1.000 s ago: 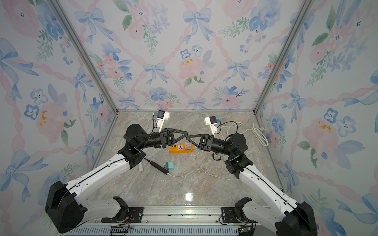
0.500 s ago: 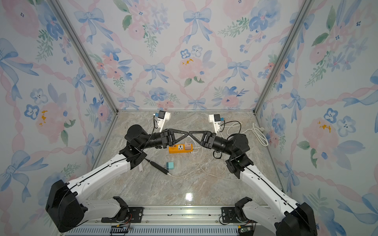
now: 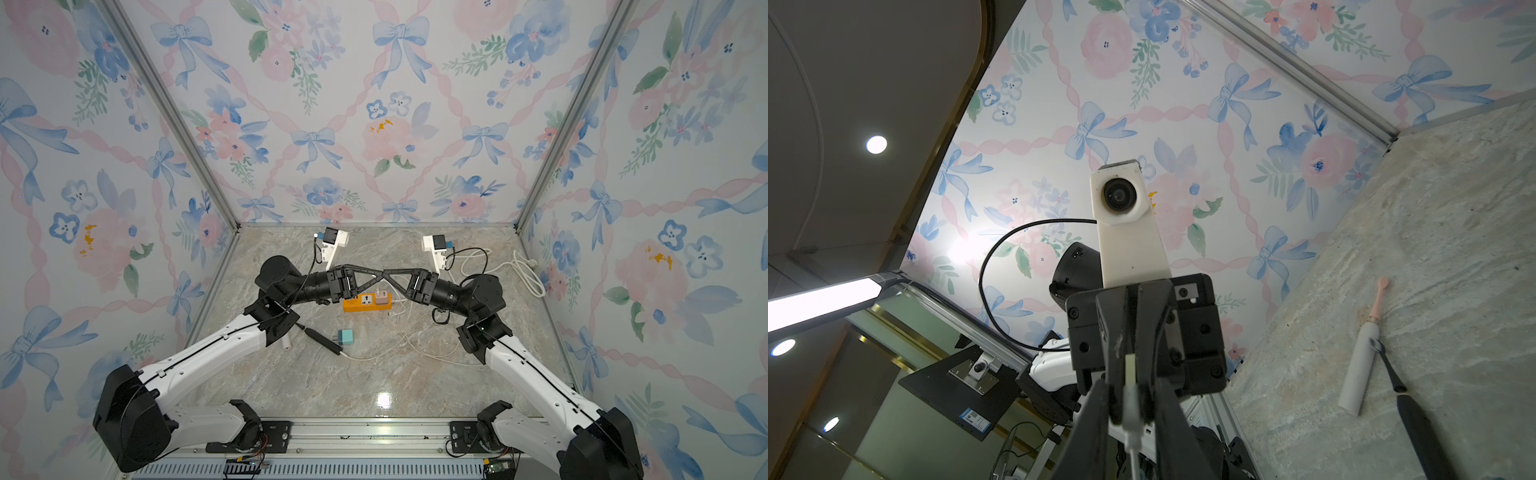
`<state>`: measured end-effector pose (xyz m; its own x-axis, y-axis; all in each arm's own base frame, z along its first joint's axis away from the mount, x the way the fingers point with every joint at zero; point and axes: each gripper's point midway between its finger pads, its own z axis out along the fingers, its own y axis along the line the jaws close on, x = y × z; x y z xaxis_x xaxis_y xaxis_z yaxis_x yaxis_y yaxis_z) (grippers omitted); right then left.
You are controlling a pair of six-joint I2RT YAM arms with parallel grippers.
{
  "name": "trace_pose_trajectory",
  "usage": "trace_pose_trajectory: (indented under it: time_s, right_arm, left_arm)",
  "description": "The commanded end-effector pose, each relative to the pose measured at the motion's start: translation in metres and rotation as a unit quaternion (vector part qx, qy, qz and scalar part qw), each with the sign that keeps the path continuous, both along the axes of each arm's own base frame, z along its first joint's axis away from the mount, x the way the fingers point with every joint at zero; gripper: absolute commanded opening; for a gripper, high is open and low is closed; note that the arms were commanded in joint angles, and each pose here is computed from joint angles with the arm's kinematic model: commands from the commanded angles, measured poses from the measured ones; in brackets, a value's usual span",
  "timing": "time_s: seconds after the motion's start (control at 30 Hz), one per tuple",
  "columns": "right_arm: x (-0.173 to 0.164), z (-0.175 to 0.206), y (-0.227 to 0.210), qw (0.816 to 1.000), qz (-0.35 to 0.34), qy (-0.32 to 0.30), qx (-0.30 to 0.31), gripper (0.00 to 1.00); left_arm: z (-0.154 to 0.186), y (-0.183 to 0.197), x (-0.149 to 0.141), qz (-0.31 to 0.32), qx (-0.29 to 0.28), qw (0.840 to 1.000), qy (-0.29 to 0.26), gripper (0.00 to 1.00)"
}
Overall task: Charge the electric toothbrush
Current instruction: Pick up the charging cable from the center of the board.
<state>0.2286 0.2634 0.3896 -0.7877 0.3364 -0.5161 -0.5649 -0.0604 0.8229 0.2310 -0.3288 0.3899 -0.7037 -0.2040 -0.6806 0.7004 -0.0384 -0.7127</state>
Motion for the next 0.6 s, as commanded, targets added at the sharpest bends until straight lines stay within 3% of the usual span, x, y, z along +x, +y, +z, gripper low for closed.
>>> trace_pose_trajectory:
  time_s: [0.0, 0.17, 0.27, 0.37, 0.57]
  right_arm:
    - [-0.0207, -0.0021, 0.0027, 0.999, 0.040, -0.010, -0.006, 0.19]
    - [-0.0207, -0.0003, 0.0026, 0.999, 0.042, -0.010, -0.002, 0.18]
    - [-0.0216, 0.0005, -0.0004, 0.999, 0.044, -0.009, 0.004, 0.32]
    - [-0.0229, 0.0001, -0.0034, 0.999, 0.041, -0.011, 0.005, 0.36]
    - [-0.0218, 0.0050, -0.0060, 0.999, 0.031, -0.021, 0.003, 0.28]
  left_arm:
    - [0.0081, 0.0054, 0.0048, 0.015, -0.019, 1.000, -0.010, 0.05]
    - [0.0058, 0.0059, 0.0053, 0.016, -0.020, 1.000, -0.006, 0.05]
    - [0.0067, 0.0064, 0.0053, 0.016, -0.021, 1.000, -0.006, 0.05]
    - [0.0062, 0.0061, 0.0064, 0.018, -0.022, 1.000, -0.005, 0.05]
    - [0.0071, 0.0046, 0.0028, 0.011, -0.023, 1.000, -0.008, 0.05]
